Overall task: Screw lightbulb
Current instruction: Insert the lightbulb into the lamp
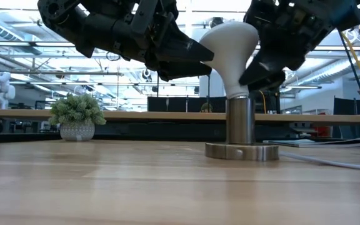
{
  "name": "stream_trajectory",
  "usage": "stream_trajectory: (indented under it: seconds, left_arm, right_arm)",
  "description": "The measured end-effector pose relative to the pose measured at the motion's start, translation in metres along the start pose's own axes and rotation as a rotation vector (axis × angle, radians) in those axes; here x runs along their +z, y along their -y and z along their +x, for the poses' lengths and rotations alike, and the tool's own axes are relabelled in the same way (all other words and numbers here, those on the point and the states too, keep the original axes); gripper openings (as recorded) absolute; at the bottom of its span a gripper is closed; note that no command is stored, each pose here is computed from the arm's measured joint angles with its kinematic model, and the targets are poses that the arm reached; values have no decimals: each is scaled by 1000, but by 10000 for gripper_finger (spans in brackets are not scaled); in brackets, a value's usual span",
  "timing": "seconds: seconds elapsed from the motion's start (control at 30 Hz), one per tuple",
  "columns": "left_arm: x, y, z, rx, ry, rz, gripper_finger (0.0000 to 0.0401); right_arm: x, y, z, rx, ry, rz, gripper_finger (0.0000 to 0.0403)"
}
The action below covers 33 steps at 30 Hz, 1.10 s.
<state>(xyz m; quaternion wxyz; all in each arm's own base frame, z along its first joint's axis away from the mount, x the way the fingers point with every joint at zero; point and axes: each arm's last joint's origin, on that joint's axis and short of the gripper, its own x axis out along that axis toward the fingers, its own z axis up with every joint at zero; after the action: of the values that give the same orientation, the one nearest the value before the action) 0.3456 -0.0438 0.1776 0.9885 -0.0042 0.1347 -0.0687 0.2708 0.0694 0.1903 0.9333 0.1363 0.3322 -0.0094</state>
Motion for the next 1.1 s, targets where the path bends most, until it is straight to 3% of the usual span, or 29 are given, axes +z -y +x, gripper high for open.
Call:
stream_trajectory:
  seconds: [0.13, 0.37, 0.8, 1.1]
  left_arm:
    - [0, 0, 0, -1, 0, 1, 282]
    - [3, 3, 1, -9, 9, 4, 282]
    - [5, 9, 3, -25, -10, 39, 282]
    - [6, 14, 3, -35, -6, 40, 282]
  right_arm:
    - [-2, -2, 0, 9, -16, 17, 167]
    - [-5, -7, -1, -5, -12, -75, 167]
    - [-10, -5, -2, -46, -56, -121, 167]
    - [-20, -9, -4, -55, -126, -98, 162]
